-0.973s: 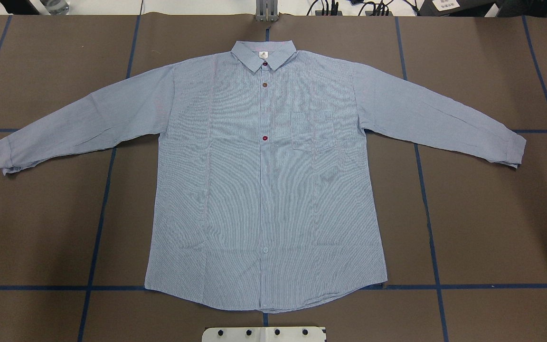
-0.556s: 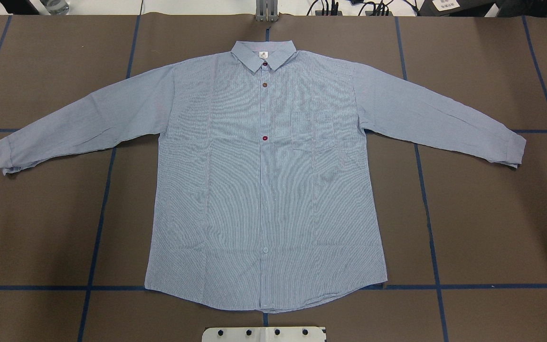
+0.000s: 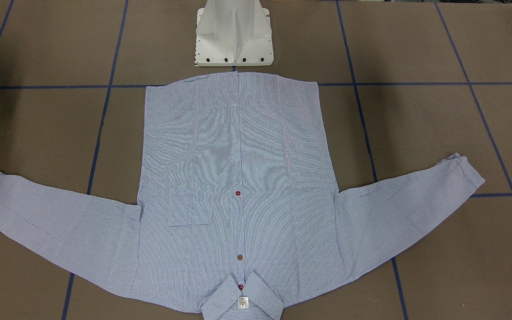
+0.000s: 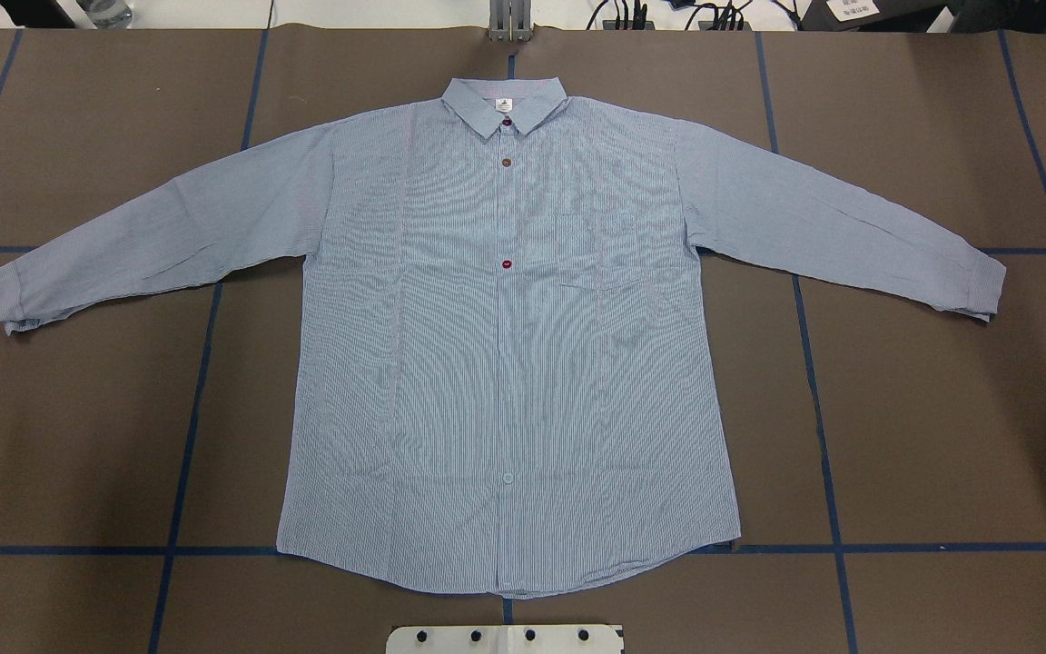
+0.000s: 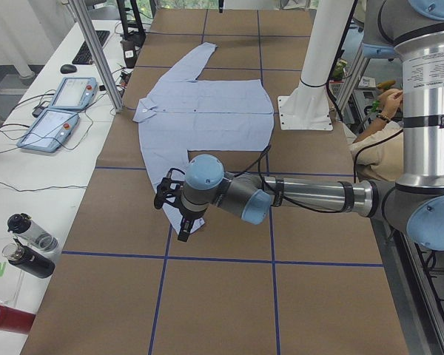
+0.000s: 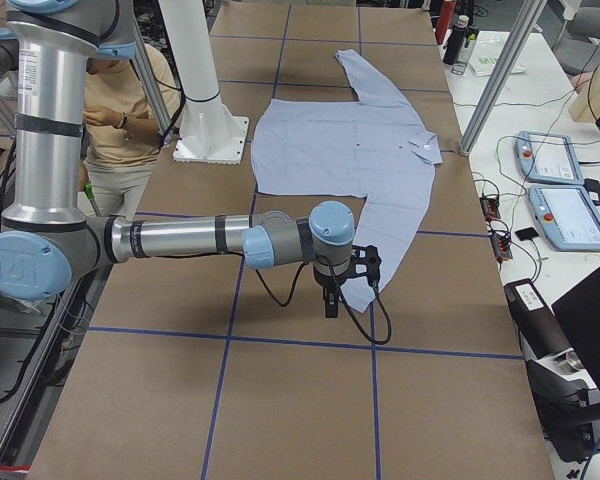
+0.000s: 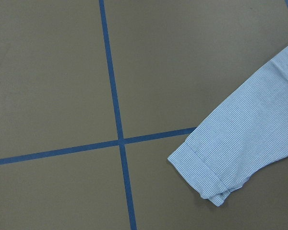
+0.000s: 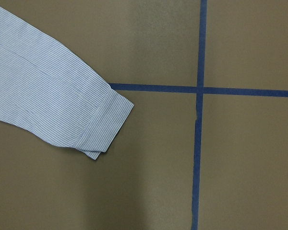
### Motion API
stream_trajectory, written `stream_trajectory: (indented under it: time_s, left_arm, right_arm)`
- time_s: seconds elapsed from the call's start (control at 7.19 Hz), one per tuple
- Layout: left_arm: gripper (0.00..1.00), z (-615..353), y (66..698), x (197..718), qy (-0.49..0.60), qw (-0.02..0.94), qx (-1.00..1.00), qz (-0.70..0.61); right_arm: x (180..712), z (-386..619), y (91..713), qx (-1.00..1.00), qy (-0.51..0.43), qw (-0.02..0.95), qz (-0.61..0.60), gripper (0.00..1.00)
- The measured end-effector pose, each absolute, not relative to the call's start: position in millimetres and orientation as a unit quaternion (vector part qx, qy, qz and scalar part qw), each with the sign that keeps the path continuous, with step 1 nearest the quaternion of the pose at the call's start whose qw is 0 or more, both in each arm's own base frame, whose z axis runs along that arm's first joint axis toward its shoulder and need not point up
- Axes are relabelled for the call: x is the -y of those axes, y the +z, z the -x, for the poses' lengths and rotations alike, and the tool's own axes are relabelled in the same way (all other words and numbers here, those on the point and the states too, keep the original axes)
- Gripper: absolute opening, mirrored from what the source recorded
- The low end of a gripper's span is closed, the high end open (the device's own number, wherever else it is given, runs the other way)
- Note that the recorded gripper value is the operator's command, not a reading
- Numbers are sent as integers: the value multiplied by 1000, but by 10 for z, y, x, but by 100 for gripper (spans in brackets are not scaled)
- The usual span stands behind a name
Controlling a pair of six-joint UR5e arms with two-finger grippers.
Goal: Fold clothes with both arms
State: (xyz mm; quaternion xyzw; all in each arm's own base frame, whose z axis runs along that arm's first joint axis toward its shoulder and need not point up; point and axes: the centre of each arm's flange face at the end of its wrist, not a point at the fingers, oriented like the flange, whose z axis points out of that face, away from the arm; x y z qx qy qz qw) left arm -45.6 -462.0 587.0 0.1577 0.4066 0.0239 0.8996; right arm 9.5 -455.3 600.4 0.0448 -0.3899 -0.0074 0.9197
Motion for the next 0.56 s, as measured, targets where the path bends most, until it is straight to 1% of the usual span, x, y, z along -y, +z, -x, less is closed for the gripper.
stream_trajectory:
  time_s: [0.56]
  left_arm:
    - [100,453,5849,4623,24,899,-407,-159]
  right_arm:
    - [4713,292,6443,399,-39,914,-61,98]
